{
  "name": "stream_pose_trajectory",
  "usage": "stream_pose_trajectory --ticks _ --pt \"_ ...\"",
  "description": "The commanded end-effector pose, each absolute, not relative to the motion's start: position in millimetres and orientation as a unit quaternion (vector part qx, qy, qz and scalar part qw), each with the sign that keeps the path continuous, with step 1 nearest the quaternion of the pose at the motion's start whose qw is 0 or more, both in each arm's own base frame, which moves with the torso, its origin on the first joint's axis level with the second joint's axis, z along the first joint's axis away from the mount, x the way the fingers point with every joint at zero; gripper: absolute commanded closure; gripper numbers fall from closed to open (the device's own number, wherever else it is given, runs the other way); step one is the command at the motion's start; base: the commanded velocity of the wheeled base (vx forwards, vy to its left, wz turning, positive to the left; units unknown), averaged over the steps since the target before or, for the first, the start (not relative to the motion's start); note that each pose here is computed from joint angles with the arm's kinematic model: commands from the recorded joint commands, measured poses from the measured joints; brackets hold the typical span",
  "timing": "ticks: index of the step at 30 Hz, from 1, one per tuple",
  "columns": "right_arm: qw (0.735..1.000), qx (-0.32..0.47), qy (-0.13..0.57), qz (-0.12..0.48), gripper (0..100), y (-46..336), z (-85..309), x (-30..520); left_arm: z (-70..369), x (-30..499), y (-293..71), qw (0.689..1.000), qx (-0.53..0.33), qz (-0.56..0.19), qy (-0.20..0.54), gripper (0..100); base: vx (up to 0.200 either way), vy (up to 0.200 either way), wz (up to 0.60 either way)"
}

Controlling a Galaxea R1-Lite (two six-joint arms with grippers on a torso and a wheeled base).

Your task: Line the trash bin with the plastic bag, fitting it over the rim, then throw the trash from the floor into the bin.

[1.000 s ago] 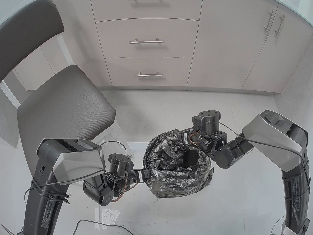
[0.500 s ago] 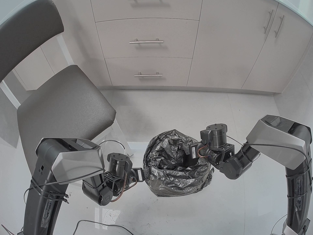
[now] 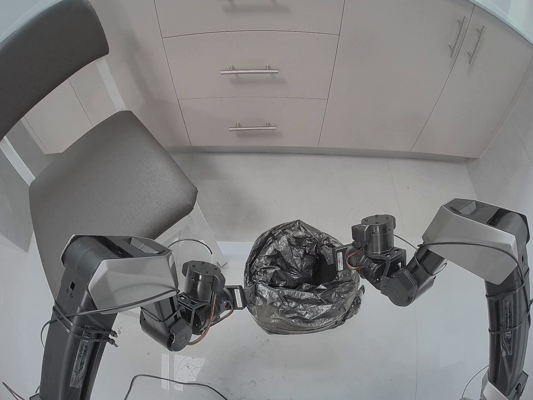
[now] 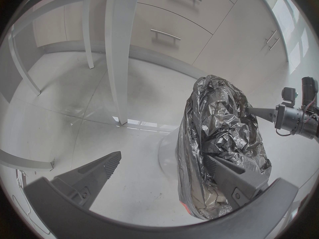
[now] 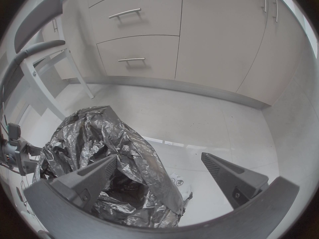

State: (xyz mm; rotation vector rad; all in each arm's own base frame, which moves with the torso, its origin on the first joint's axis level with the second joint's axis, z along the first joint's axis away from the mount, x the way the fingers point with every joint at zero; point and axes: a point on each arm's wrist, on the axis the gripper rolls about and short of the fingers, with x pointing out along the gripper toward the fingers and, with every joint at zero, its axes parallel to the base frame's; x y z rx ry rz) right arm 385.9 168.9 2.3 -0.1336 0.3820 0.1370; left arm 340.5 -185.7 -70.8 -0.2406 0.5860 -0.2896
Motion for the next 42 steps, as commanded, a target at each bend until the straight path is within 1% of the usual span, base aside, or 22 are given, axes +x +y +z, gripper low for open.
stream_pose_trajectory --ticks 1,12,23,30,38,42 --pt "0.976 -0.067 0.197 0.058 0 162 -7 391 -72 339 -185 0.941 -0.120 -0.143 0.283 0 0.000 0.000 0.00" --pt "0.983 -0.055 0.173 0.040 0 153 9 401 -73 339 -185 0.941 -0.120 -0.142 0.284 0 0.000 0.000 0.00" --pt "0.985 -0.049 0.166 0.021 0 138 14 408 -73 339 -185 0.941 -0.119 -0.144 0.283 0 0.000 0.000 0.00" --pt "0.985 -0.044 0.169 0.009 0 129 10 413 -74 339 -185 0.941 -0.119 -0.143 0.284 0 0.000 0.000 0.00" --pt "0.982 -0.041 0.183 0.006 0 129 -9 419 -74 339 -185 0.941 -0.118 -0.143 0.284 0 0.000 0.000 0.00" --pt "0.984 -0.032 0.177 0.005 0 130 -3 417 -74 339 -185 0.941 -0.119 -0.143 0.283 0 0.000 0.000 0.00"
